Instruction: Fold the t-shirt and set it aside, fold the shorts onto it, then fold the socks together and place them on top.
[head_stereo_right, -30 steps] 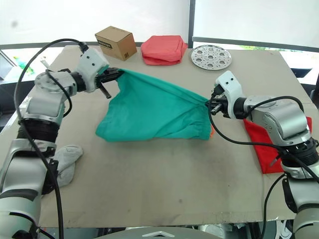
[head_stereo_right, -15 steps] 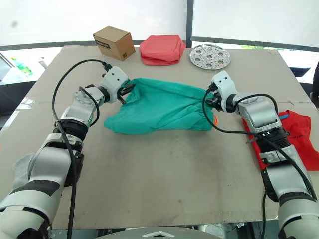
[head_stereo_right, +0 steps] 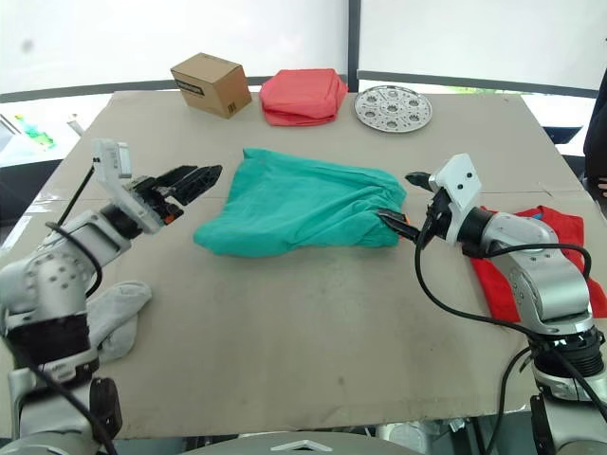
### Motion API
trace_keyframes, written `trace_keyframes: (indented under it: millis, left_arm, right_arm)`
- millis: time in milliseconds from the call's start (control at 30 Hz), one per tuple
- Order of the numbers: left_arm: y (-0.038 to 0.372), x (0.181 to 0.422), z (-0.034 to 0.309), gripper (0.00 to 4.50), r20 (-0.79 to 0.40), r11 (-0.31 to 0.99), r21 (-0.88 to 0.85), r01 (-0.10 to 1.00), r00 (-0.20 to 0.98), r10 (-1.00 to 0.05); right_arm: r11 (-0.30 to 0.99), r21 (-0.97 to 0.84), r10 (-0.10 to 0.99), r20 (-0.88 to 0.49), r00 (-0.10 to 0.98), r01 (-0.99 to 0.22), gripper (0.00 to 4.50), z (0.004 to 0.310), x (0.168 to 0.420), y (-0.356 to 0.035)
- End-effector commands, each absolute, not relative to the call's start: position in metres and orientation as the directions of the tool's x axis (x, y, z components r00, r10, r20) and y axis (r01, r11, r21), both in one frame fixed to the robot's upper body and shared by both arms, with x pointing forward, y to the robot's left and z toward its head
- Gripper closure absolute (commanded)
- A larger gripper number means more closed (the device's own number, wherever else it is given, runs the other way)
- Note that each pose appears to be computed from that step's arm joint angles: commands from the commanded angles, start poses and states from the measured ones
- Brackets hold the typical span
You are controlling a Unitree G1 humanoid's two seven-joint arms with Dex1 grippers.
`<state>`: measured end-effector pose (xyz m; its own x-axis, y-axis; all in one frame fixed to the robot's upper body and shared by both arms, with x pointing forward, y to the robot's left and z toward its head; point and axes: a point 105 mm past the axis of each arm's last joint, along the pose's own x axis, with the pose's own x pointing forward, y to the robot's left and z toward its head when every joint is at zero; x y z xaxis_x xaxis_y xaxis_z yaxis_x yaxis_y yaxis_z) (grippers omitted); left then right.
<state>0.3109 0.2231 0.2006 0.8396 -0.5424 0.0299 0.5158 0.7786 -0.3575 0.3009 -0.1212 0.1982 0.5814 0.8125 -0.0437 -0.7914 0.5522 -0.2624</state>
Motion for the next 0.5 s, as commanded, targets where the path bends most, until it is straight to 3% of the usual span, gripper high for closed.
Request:
trace_keyframes:
  millis: [33, 133, 233, 500]
  left_arm:
    - [0.210, 0.267, 0.188, 0.06, -0.007, 0.726, -0.464, 0.508, 0.817, -0.576]
    - [0.208, 0.237, 0.159, 0.06, -0.099, 0.709, -0.568, 0.417, 0.821, -0.562]
    - [0.202, 0.225, 0.136, 0.06, -0.152, 0.677, -0.673, 0.298, 0.840, -0.521]
    - [0.176, 0.277, 0.100, 0.06, -0.243, 0.560, -0.828, -0.017, 0.912, -0.331]
  right_arm:
    - [0.452, -0.302, 0.881, 0.005, 0.473, -0.839, 0.00, 0.209, 0.275, -0.106]
    - [0.415, -0.282, 0.902, 0.004, 0.431, -0.865, 0.00, 0.203, 0.262, -0.096]
    - [0.402, -0.268, 0.907, -0.012, 0.420, -0.876, 0.00, 0.194, 0.257, -0.092]
    - [0.382, -0.266, 0.916, -0.016, 0.400, -0.885, 0.00, 0.189, 0.252, -0.085]
